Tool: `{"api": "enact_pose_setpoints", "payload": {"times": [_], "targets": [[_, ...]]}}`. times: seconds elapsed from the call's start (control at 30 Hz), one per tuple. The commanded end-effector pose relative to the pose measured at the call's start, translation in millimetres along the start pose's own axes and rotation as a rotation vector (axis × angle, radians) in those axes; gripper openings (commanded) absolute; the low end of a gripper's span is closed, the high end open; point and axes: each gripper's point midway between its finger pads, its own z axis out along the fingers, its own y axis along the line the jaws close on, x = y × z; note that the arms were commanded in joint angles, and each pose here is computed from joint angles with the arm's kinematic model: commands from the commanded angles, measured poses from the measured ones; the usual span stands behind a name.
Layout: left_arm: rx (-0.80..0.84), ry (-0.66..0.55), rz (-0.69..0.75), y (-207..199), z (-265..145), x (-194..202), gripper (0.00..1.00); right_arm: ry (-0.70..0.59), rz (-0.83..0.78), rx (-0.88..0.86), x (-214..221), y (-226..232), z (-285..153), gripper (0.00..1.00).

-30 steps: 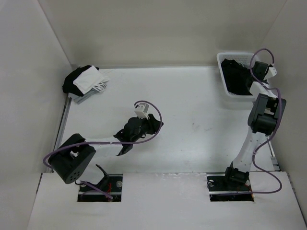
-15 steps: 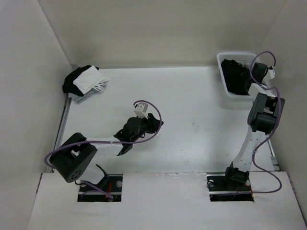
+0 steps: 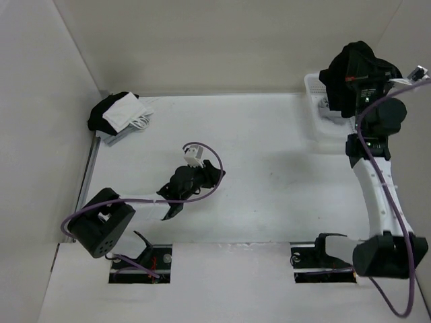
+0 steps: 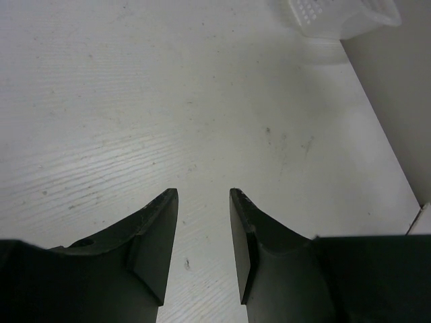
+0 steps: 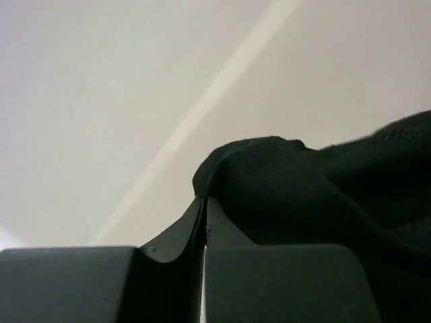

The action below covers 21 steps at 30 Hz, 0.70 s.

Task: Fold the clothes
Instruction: Move the tank top to the center of the board

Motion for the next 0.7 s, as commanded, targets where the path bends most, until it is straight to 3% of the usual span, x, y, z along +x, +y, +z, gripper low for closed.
{"api": "enact_pose_setpoints", "payload": {"times": [0.0, 0.1, 0.17, 0.23, 0.33, 0.47, 0.6, 0.67], "targets": [[0.005, -0.121, -0.043, 2.6, -6.9, -33.7, 0.35, 0.04, 0.021, -0.257, -1.0, 91.4, -41.5, 0.01], [-0.067, -0.171, -0.101, 28.8, -14.2, -47.9, 0.36, 0.147, 0.067, -0.417, 20.4, 148.1, -88.4, 0.03], [-0.11, -0.196, -0.159, 47.1, -19.8, -55.7, 0.4, 0.244, 0.104, -0.454, 54.0, 156.0, -118.2, 0.08], [-0.155, -0.213, -0.234, 67.3, -28.9, -62.0, 0.43, 0.372, 0.136, -0.418, 108.4, 137.8, -148.9, 0.18], [-0.186, -0.225, -0.318, 85.5, -46.8, -70.1, 0.47, 0.603, 0.132, -0.275, 212.8, 81.7, -215.8, 0.49], [-0.221, -0.229, -0.267, 84.5, -77.8, -80.9, 0.47, 0.932, -0.106, -0.122, 284.9, 8.3, -303.9, 0.65], [-0.256, -0.206, -0.147, 68.9, -91.4, -84.1, 0.39, 0.952, -0.238, 0.052, 278.6, -41.4, -316.0, 0.22], [-0.272, -0.154, -0.093, 61.1, -88.7, -70.5, 0.35, 0.972, -0.278, 0.157, 278.5, -67.5, -326.4, 0.15]]}}
